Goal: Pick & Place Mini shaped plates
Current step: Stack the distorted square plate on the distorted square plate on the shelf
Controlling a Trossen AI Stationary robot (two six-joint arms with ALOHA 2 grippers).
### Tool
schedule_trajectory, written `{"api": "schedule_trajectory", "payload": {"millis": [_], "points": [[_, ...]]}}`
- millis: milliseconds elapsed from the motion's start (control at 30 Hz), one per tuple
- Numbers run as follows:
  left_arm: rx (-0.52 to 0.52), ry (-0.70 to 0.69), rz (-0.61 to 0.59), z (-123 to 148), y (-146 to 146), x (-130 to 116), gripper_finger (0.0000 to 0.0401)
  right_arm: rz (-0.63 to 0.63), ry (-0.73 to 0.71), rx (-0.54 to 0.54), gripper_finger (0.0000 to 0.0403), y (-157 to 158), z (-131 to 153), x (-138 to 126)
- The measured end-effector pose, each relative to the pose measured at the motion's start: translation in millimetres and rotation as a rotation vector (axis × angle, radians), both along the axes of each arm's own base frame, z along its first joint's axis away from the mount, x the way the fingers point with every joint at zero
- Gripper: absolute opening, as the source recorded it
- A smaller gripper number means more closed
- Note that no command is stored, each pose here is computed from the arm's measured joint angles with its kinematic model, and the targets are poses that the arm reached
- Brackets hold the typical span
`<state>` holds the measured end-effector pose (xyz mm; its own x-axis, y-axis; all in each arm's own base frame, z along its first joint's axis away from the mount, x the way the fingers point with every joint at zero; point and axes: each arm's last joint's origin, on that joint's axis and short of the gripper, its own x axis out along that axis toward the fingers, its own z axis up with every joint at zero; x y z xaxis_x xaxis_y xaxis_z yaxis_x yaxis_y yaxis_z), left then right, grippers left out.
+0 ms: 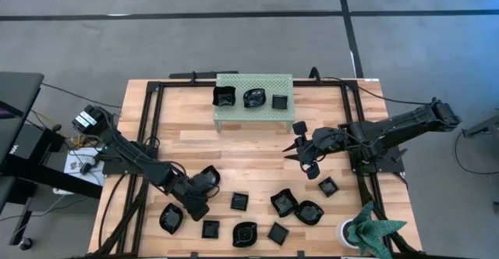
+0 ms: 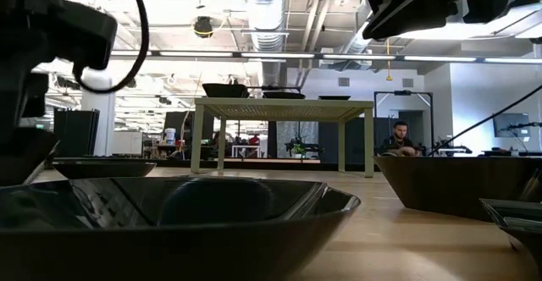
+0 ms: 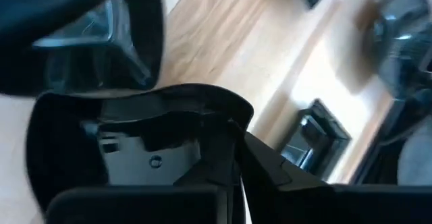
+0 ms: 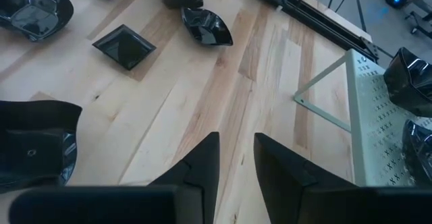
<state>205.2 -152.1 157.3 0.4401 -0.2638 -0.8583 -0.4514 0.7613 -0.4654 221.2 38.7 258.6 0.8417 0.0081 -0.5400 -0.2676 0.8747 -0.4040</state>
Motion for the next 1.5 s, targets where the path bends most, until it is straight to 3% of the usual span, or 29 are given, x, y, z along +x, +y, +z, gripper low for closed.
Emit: {"api": "schedule_trajectory", "payload": {"millis": [333,533,700,900,1033,1133,1333,1500], "points": [[0.027,-0.076,-0.080,13,2,0,0.0005,0.000,0.000,0.000,0.0087,0,0,0],[0.147,-0.221,-0.158,47,3,6,0.0005,0.005,0.000,-0.007,0.0087,0,0,0],[0.372,-0.333,-0.243,84,15,14,0.0005,0.015,-0.001,-0.023,0.0087,0,0,0],[0.827,-0.469,-0.454,127,49,37,0.0005,0.039,-0.027,-0.056,0.0087,0,2,1],[1.165,-0.403,-0.538,148,86,52,0.0005,0.043,-0.052,-0.059,0.0087,1,4,2],[1.336,-0.271,-0.501,157,122,59,0.0005,0.043,-0.055,-0.058,0.0087,1,5,3],[1.364,-0.054,-0.329,151,194,58,0.0005,0.043,-0.050,-0.059,0.0087,1,4,2],[1.379,0.041,-0.350,141,216,55,0.0005,0.043,-0.037,-0.061,0.0087,1,3,2]]}}
